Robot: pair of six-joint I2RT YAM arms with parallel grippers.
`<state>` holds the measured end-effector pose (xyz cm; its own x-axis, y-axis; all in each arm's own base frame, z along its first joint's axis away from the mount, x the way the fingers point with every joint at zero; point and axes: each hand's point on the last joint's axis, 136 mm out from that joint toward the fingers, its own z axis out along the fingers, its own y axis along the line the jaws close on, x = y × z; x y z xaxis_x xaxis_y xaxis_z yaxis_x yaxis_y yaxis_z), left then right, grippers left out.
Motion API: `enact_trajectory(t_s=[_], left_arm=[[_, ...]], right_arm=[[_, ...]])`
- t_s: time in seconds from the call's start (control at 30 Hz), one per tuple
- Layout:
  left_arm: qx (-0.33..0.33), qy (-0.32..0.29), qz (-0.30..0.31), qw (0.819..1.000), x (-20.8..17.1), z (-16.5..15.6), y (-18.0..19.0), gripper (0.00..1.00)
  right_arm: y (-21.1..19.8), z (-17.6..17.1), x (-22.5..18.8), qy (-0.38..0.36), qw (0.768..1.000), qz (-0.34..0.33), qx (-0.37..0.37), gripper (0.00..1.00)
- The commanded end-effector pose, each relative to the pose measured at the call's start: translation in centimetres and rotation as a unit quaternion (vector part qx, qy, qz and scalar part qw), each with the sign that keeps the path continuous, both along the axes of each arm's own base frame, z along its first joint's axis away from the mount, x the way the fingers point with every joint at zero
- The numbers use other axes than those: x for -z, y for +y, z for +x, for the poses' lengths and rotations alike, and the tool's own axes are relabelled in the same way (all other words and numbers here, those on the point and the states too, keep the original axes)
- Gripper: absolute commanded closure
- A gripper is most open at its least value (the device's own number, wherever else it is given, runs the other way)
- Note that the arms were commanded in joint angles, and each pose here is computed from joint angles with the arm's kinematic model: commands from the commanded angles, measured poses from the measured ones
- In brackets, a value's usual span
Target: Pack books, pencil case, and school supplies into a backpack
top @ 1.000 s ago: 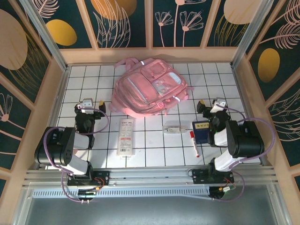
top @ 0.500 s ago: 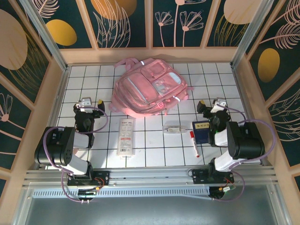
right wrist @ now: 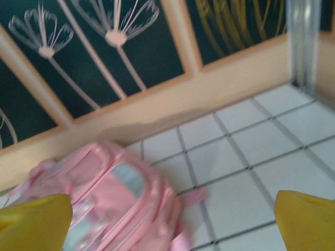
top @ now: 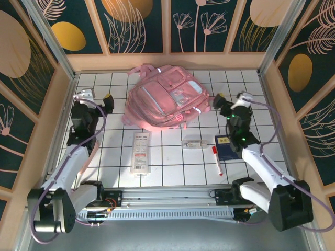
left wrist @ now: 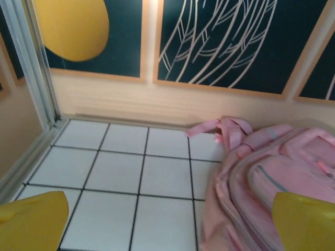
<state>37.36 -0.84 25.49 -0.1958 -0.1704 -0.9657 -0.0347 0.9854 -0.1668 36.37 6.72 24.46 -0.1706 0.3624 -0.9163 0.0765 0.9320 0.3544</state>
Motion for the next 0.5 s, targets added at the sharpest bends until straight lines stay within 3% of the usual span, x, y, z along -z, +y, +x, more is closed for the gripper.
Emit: enact_trajectory(t_s=[0.0,0.13,0.2,0.33,0.47], left_arm=[[-0.009,0.163,-0.067,0.984,5.4,-2.7,-0.6,0.01],[0.085,0.211,-0.092,0.969,6.5,-2.8,-4.0,0.01],[0.104,0.234,-0.115,0.960,7.7,-2.9,-5.0,0.01],[0.113,0.253,-0.161,0.947,9.0,-2.9,-6.0,0.01],[0.132,0.239,-0.200,0.941,7.9,-1.6,-7.1,0.01]], right_arm=[[2.8,-1.6,5.0,0.142,0.988,0.049,0.029,0.01],[13.1,-2.2,8.5,0.248,0.939,0.231,-0.059,0.01],[16.8,-2.2,9.7,0.281,0.924,0.253,-0.061,0.01],[19.6,-0.4,12.7,0.357,0.897,0.260,0.014,0.01],[23.6,-2.3,17.5,0.428,0.839,0.334,0.036,0.04]])
